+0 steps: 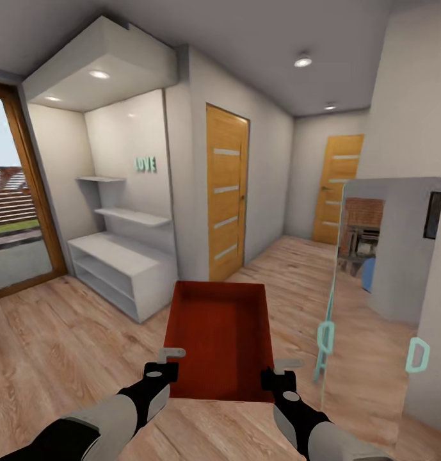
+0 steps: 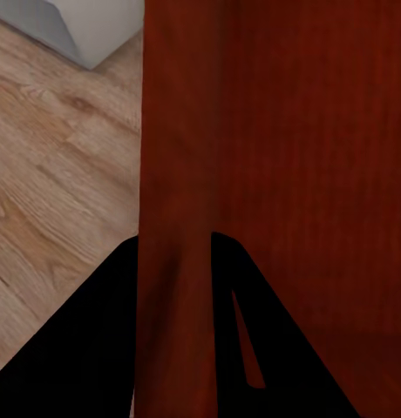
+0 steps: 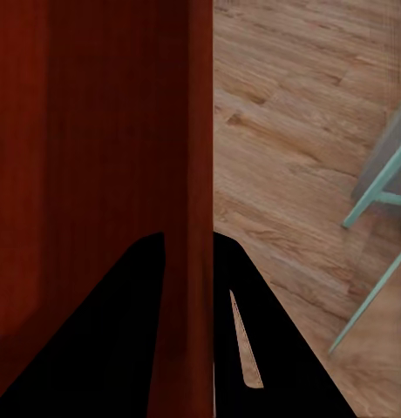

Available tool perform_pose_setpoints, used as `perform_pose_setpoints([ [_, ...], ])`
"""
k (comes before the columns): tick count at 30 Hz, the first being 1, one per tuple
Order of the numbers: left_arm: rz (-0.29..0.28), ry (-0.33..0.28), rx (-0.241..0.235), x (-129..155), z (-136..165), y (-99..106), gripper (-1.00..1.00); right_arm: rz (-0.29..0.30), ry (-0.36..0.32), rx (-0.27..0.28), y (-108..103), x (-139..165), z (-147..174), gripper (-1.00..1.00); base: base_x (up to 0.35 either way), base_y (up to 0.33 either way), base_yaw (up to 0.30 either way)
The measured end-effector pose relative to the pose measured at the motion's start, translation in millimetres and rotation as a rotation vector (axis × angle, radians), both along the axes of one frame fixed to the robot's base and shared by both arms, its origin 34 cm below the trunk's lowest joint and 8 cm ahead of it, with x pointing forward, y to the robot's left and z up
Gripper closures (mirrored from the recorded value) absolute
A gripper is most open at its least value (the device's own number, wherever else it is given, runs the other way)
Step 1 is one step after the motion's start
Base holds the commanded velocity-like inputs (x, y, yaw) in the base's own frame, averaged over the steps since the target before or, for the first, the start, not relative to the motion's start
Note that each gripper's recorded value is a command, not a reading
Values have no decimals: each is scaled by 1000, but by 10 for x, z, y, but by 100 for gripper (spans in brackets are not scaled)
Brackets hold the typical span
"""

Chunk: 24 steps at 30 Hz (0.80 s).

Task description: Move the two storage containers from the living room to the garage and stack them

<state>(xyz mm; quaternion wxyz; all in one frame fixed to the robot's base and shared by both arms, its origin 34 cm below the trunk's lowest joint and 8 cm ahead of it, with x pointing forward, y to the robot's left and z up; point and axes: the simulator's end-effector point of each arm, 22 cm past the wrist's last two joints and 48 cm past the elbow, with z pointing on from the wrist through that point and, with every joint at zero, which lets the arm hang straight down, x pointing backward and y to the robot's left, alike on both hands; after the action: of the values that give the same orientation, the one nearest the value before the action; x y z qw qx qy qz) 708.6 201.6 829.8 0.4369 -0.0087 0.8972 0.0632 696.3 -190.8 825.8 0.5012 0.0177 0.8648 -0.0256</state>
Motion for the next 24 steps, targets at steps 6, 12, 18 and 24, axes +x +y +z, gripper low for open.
perform_pose_setpoints([
  [6,0,0,0,0,0,0,100,0,0,0,0,0,-1,100,325,151,-281],
  [12,0,0,0,0,0,-2,100,0,0,0,-2,0,-1,100,325,151,-281],
  [18,0,0,0,0,0,-3,100,0,0,0,-3,1,0,100,325,151,-281],
  [24,0,0,0,0,0,-1,100,0,0,0,-1,0,-1,100,325,151,-281],
])
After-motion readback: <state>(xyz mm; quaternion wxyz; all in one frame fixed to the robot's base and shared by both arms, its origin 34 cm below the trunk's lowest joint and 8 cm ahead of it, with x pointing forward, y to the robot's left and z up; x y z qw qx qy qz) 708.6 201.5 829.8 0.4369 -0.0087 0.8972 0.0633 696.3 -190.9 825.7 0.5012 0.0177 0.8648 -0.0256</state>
